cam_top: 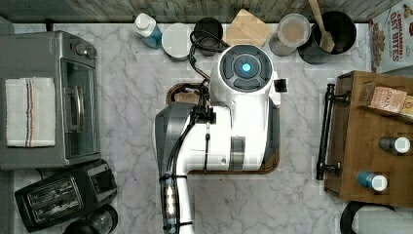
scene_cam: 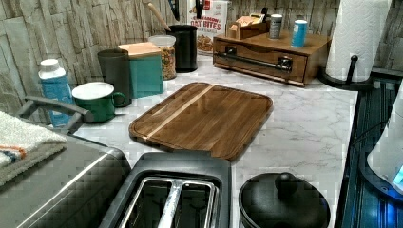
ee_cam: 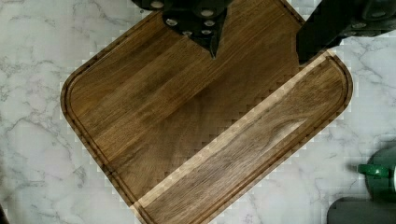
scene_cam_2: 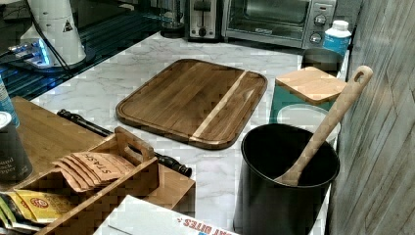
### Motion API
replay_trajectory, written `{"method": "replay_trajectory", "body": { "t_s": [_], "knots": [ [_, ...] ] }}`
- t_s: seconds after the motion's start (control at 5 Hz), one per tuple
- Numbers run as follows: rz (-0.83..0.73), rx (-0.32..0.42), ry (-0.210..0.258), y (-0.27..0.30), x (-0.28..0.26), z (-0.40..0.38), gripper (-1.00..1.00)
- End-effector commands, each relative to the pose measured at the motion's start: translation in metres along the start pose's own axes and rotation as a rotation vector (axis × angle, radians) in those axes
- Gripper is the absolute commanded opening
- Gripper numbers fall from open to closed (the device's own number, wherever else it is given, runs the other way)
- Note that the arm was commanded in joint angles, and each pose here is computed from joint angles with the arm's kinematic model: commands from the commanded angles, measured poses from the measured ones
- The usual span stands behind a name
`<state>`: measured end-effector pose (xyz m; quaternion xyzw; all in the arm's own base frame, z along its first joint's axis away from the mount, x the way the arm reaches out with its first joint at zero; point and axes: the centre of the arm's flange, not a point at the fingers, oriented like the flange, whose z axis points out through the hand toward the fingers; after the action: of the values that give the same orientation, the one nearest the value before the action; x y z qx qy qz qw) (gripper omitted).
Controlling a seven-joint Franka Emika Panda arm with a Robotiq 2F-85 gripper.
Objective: Open the drawer.
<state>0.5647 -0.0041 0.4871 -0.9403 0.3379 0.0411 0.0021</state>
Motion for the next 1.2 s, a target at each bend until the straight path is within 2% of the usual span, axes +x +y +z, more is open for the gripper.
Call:
{"method": "replay_trajectory", "body": {
  "t_s": [0.2,0.4,0.6,0.8,1.0,1.2],
  "knots": [
    [0.001,0.004,-0.003,0.0,0.0,0.0,1.0],
    [-0.082,0.003,0.011,0.023,0.01,0.009,1.0],
    [-0.233,0.031,0.095,0.075,0.025,0.027,1.0],
    [-0.29,0.029,0.108,0.123,0.056,0.039,1.0],
    [-0.325,0.02,0.144,0.161,0.082,0.044,1.0],
    [-0.335,-0.019,0.163,0.192,0.107,0.047,1.0]
  ]
}}
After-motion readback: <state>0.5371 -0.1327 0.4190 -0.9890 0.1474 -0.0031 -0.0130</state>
